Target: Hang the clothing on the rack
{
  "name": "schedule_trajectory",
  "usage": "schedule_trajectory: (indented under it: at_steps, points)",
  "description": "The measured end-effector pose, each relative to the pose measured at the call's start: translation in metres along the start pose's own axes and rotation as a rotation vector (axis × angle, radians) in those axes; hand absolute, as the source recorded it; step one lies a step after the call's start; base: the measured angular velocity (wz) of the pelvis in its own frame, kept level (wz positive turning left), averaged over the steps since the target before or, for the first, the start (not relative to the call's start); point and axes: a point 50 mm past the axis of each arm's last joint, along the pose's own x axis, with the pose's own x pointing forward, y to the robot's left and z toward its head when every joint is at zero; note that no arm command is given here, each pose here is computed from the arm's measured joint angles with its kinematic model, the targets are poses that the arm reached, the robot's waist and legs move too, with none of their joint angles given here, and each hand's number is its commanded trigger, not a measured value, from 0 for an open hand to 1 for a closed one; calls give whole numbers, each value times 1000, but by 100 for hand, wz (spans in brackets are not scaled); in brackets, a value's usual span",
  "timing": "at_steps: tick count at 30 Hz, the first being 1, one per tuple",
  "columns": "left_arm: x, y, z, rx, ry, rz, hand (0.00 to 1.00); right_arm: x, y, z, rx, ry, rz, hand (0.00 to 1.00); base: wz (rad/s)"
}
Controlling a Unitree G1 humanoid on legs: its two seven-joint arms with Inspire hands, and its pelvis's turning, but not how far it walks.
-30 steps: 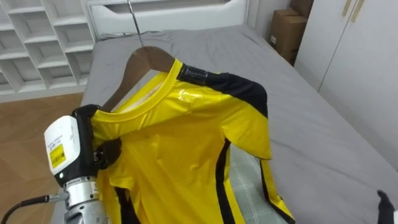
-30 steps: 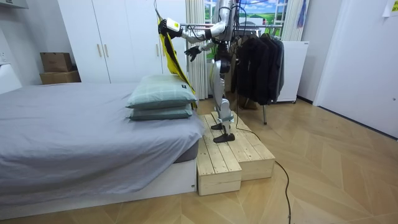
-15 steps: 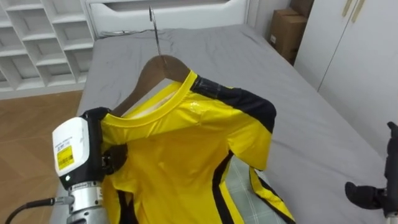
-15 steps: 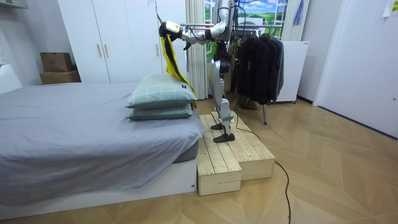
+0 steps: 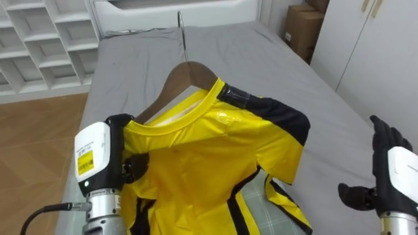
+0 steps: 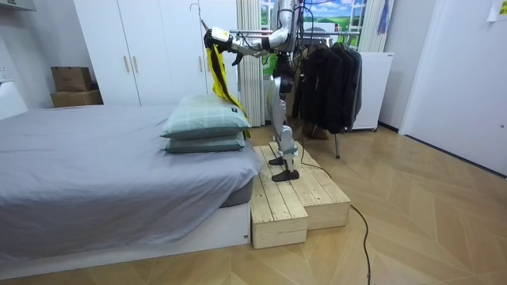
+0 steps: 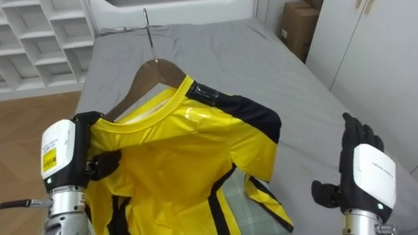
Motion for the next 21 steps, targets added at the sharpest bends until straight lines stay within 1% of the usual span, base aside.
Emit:
schedule_trajectory:
  at_steps: [7,12,15,21]
  points:
    - [-1,-3,4,-6,-17,-16,100,1,7,12,-28,-65,42,0,0]
    - [1,0,15,-30,-56,0,100,6,10,25,-43,-120,59,0,0]
    - [0,-2,22,-42,-82,-11,100,4,13,28,-42,-137,72,0,0]
    - [-2,-5,24,-46,-89,-29,100,2,18,34,-38,-163,94,0,0]
